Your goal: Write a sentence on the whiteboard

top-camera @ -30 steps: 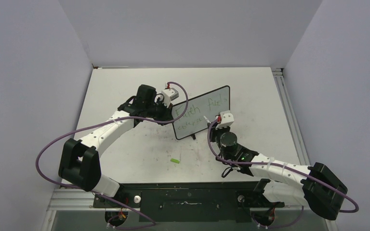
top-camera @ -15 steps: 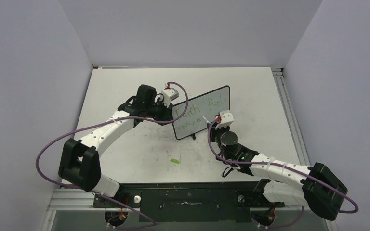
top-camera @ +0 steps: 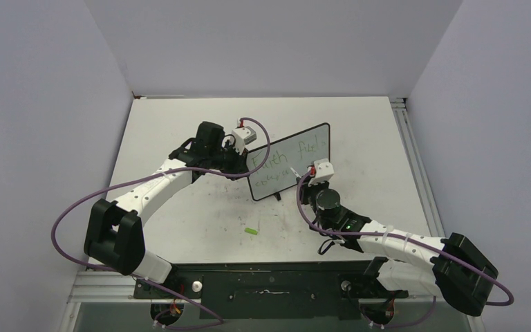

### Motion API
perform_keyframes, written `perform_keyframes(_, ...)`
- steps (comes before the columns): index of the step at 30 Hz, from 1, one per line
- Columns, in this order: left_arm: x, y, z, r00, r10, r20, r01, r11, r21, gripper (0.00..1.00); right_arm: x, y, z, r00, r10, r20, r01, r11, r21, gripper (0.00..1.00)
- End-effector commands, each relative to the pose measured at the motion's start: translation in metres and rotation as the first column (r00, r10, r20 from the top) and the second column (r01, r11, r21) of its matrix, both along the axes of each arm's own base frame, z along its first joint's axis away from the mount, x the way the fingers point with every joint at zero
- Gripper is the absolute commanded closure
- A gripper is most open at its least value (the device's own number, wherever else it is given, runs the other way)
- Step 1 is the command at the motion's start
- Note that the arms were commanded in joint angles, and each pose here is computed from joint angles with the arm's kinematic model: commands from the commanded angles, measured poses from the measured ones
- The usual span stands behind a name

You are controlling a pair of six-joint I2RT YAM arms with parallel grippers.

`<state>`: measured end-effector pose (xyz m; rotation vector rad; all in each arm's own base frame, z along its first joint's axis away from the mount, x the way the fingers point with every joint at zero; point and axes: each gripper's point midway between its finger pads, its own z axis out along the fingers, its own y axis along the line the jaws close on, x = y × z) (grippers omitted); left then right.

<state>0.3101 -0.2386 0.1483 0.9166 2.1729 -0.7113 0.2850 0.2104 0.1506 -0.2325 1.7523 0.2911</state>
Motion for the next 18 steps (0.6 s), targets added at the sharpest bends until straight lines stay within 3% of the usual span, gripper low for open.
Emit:
perform_keyframes(1, 0.003, 0.005, 0.003, 0.999, -0.007, 0.036, 0.005, 0.999, 0.042, 1.00, 0.003, 0.006, 0.015, 0.999, 0.022, 0.043, -0.023, 0.999, 0.038, 0.95)
perform_keyframes(18, 0.003, 0.005, 0.002, 0.999, -0.007, 0.035, 0.006, 0.999, 0.043, 1.00, 0.003, 0.006, -0.005, 1.000, 0.015, 0.000, -0.015, 1.000, -0.009, 0.95)
